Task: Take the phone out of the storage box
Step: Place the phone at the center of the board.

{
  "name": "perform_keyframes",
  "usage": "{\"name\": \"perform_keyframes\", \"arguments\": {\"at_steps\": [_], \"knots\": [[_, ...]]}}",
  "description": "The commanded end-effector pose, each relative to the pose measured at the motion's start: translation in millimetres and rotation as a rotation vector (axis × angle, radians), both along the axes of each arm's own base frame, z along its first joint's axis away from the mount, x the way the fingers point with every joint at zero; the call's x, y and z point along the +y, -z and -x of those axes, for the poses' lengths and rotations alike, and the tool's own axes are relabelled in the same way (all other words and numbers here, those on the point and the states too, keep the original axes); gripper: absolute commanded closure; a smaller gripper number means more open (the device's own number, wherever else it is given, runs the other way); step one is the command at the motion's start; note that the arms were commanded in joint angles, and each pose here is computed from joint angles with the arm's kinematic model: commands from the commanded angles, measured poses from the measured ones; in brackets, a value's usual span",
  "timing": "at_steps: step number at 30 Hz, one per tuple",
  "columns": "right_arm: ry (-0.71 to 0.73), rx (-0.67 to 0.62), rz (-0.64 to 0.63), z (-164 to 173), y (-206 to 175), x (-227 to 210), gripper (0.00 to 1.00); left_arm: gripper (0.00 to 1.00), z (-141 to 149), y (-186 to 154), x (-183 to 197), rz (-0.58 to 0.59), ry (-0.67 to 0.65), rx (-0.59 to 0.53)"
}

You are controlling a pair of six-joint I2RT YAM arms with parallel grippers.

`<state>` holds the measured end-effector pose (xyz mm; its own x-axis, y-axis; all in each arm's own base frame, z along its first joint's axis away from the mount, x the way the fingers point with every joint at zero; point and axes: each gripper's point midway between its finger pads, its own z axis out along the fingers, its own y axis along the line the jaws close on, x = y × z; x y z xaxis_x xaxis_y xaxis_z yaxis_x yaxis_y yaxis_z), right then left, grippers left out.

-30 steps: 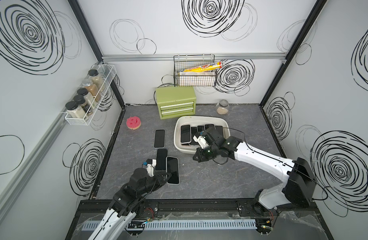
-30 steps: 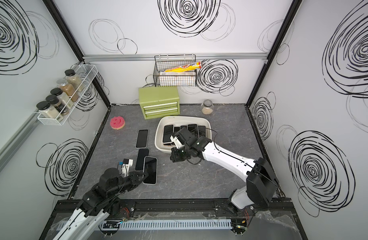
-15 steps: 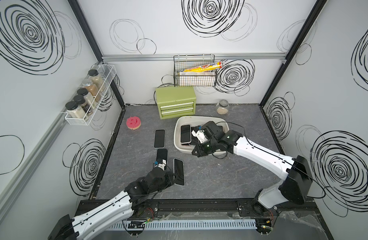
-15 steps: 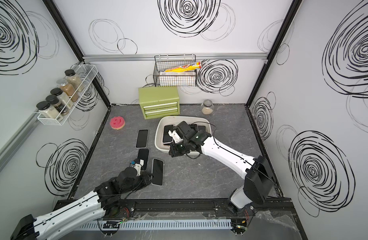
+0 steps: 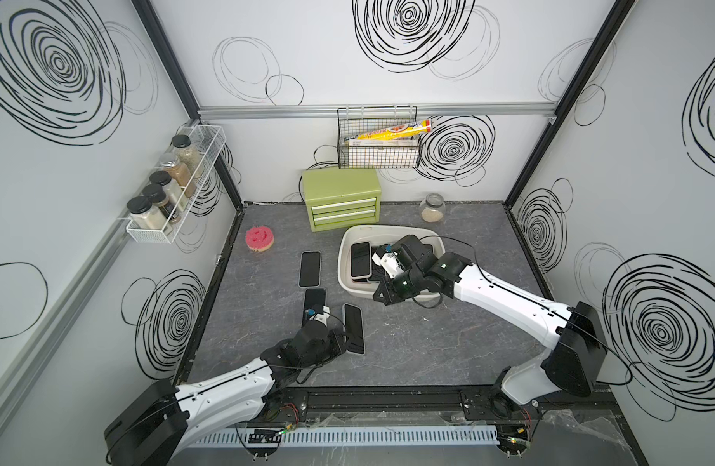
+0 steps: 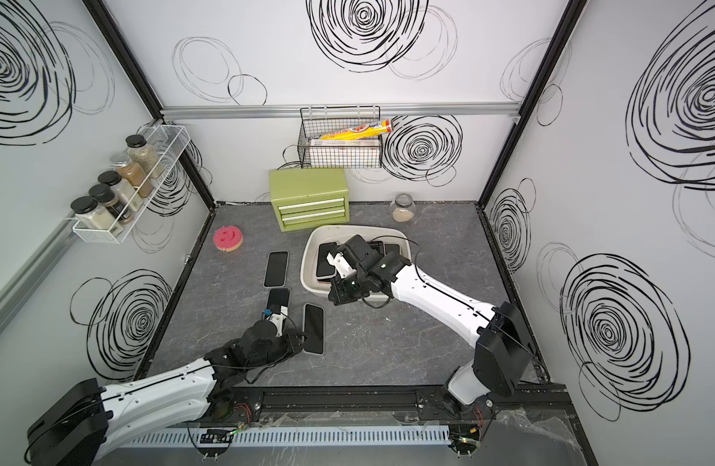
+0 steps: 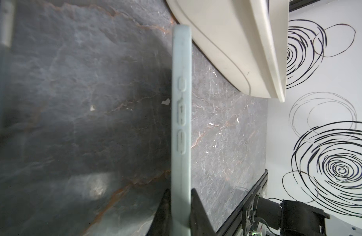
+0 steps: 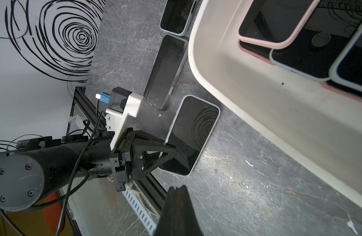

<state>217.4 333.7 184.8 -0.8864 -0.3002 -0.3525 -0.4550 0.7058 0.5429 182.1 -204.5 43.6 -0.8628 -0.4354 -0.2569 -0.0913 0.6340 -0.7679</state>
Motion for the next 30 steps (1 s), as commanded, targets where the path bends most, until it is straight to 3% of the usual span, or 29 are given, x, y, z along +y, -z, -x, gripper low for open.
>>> {"name": "perform_keyframes", "arguments": {"at_steps": [1, 11, 16, 22, 30], "knots": [[-0.014, 0.015, 0.018, 5.0, 3.8, -5.0, 1.00, 1.00, -11.7, -14.9, -16.1, 0.051, 0.053, -0.068], [-0.018, 0.027, 0.020, 7.6, 7.7, -6.6, 1.00, 1.00, -22.8, -0.5, -18.6, -0.014, 0.089, -0.052], [-0.017, 0.027, 0.020, 7.8, 9.4, -6.9, 1.00, 0.80, -21.0, 8.2, -10.9, -0.037, 0.062, -0.026], [-0.014, 0.033, 0.021, 9.4, 12.5, -7.9, 1.00, 0.62, -21.3, 14.8, -2.1, -0.081, 0.043, -0.007], [-0.002, 0.038, 0.011, 10.8, 12.1, -9.5, 1.00, 0.48, -27.9, 15.0, 5.3, -0.120, 0.028, -0.001]]}}
